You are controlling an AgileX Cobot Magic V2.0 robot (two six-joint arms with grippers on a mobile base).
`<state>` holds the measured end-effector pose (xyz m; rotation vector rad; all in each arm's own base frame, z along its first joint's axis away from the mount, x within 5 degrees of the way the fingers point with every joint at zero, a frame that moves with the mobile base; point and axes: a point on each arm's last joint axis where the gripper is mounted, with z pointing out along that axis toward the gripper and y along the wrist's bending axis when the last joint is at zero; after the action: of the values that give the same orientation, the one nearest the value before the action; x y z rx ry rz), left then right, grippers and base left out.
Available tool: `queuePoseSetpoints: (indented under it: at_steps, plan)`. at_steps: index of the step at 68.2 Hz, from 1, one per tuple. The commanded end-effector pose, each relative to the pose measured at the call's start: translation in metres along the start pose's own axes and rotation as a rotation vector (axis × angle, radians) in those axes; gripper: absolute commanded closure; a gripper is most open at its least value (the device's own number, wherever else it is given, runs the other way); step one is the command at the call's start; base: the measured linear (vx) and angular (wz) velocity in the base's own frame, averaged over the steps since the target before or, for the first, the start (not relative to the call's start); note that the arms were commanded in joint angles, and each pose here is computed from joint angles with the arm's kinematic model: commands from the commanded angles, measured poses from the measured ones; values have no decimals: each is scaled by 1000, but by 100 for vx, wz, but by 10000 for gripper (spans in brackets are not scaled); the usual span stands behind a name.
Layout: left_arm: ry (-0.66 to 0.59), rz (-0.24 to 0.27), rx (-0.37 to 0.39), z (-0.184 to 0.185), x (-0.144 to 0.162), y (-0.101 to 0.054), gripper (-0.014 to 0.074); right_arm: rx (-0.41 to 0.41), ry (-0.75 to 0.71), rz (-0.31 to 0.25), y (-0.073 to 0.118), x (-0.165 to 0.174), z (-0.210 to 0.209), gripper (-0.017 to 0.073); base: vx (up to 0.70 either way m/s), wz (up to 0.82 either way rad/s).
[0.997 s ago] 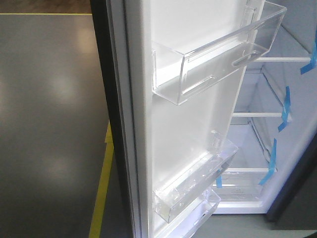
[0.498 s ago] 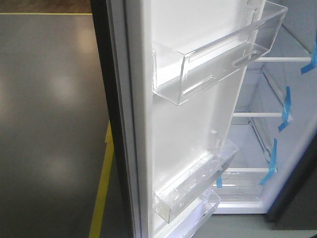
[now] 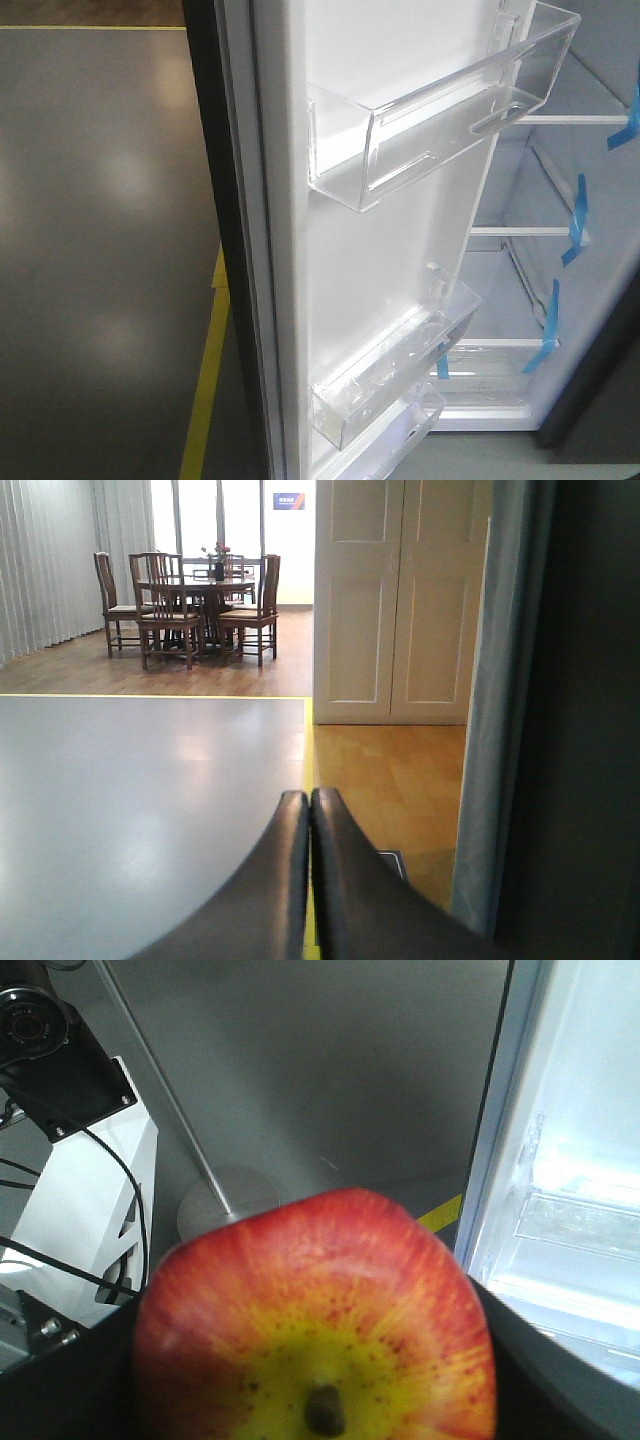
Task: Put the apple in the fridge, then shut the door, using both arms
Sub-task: 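Edge the base toward the open refrigerator door bins, then raise the apple with the right gripper over the upper door bin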
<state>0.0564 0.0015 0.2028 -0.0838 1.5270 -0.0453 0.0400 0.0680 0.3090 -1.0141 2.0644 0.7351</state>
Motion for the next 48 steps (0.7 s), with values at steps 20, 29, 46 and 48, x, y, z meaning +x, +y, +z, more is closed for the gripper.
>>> queuePoseSetpoints:
  at_steps: [20,29,46,48]
  plan:
    - [-61,-10,14,0,2,0,599,19,-110,7,-1,-15,-4,426,0,0]
    - [-61,-10,14,0,2,0,599,133,-207,109,-13,-24,-6,426,0,0]
    - [-61,-10,14,0,2,0,599,260,-258,206,-44,-47,-2,422,0,0]
    - [-61,-10,14,0,2,0,599,268,-257,208,-48,-51,-2,422,0,0]
